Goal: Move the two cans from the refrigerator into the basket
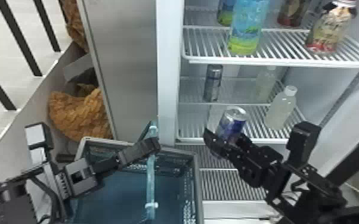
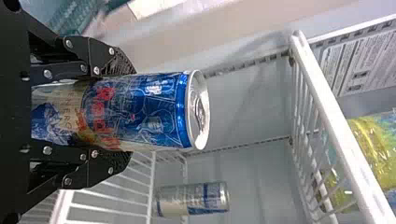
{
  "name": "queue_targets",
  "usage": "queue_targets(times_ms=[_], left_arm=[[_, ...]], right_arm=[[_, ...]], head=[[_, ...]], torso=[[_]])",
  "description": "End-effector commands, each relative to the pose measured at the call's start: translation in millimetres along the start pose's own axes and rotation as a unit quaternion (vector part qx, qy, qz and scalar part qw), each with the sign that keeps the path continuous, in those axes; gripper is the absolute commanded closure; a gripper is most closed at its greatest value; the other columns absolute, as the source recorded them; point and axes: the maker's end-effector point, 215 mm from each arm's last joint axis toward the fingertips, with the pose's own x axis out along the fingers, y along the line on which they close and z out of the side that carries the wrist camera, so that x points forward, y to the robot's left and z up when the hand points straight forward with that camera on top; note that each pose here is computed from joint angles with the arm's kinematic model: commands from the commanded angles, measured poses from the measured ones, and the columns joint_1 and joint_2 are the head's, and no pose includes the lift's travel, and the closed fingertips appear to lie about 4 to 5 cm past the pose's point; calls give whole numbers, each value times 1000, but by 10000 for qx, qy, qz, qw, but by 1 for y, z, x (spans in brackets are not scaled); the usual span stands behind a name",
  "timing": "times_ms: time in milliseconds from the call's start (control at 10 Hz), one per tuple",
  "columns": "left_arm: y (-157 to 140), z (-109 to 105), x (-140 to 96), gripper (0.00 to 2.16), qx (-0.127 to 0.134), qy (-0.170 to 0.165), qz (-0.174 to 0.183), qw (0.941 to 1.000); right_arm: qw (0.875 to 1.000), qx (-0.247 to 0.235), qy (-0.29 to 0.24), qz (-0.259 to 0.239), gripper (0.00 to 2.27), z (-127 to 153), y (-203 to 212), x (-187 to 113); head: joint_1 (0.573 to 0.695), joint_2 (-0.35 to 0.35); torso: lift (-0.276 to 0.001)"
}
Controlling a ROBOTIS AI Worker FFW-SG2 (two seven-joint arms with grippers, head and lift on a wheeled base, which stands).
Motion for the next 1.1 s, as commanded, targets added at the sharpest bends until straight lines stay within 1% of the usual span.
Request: queue_targets(times_ms=[0,100,200,400,600,800,900,1000], left_arm=[[0,0,0,1210,3,-5,9,10000],[0,0,0,1211,1,3,3,10000],[0,0,0,1210,1,3,3,10000],[0,0,0,1210,1,3,3,10000],[0,-1,1,1210,-1,12,-2,10000],[-1,-1,1,1210,-5,9,-22,10000],[-1,-1,2,1210,-7,18,-27,10000],[-1,-1,2,1210,-7,18,-27,10000]], right_arm=[[9994,225,147,213,1283,-11,16,-6],[9986,279,242,369,1283,-15,29,-8],[9967,449,341,586,1283,-22,45,-7],[9892,779,603,1090,1283,-40,79,2],[9753,1089,932,1684,1283,-57,118,10],[9584,1309,1231,2219,1283,-76,154,19],[9514,1411,1298,2408,1263,-81,168,23],[9469,1478,1375,2504,993,-88,176,25]], head=[[695,-53],[695,-41],[695,-28],[695,1],[695,55],[695,101],[695,133],[695,164]], torso=[[-219],[-219],[-219],[-219],[-219],[-219],[-219],[-219]])
